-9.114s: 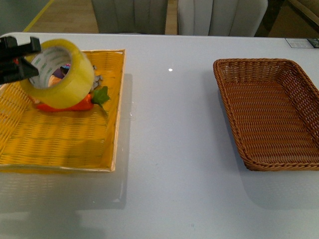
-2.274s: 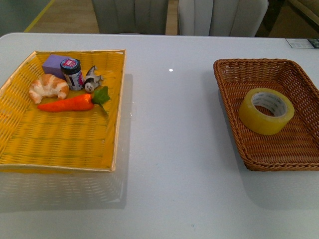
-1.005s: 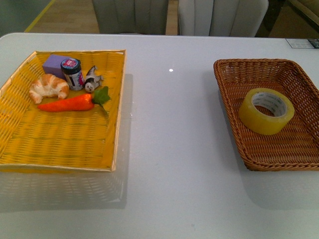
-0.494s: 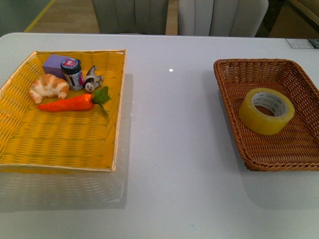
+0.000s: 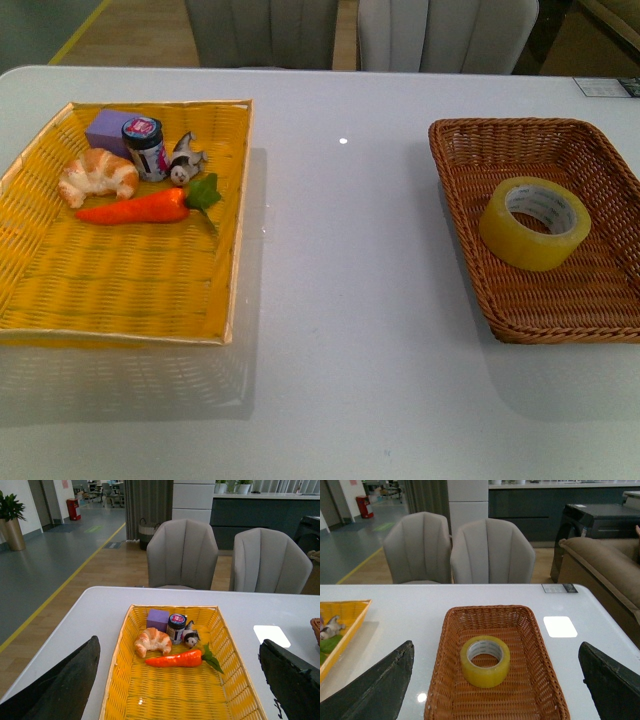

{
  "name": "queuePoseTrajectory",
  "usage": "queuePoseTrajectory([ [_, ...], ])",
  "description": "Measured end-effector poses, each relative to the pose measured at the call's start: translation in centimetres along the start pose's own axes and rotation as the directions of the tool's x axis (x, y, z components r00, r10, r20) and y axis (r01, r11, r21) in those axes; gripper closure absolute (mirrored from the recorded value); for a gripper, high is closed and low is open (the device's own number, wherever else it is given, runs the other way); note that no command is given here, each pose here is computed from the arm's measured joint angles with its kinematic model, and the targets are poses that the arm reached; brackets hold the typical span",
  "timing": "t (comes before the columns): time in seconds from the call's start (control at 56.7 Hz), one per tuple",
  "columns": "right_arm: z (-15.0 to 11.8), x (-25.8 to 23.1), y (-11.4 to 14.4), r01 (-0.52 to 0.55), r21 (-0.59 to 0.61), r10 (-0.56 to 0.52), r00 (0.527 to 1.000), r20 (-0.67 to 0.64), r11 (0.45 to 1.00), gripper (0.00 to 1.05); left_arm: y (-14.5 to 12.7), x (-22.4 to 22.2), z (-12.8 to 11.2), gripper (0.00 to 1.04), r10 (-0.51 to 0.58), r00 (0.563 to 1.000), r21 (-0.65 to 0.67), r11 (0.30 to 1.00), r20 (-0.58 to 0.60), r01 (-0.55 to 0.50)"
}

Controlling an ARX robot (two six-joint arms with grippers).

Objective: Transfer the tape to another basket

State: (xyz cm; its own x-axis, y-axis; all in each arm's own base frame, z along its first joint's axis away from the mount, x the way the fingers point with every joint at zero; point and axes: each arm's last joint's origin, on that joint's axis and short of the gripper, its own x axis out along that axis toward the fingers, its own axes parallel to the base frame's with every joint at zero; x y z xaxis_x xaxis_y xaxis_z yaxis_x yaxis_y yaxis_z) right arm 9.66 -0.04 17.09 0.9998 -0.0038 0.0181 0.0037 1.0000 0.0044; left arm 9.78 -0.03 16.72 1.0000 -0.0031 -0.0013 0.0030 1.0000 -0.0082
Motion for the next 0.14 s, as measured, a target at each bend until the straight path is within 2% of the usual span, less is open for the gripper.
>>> queuePoseTrajectory([
  [0.141, 0.00, 0.00, 0.00, 0.000, 0.000, 0.000, 1.000, 0.000, 1.000, 0.09, 0.00, 0.00, 0.00, 0.09, 0.000, 1.000, 0.000, 1.000, 0.000, 0.000],
])
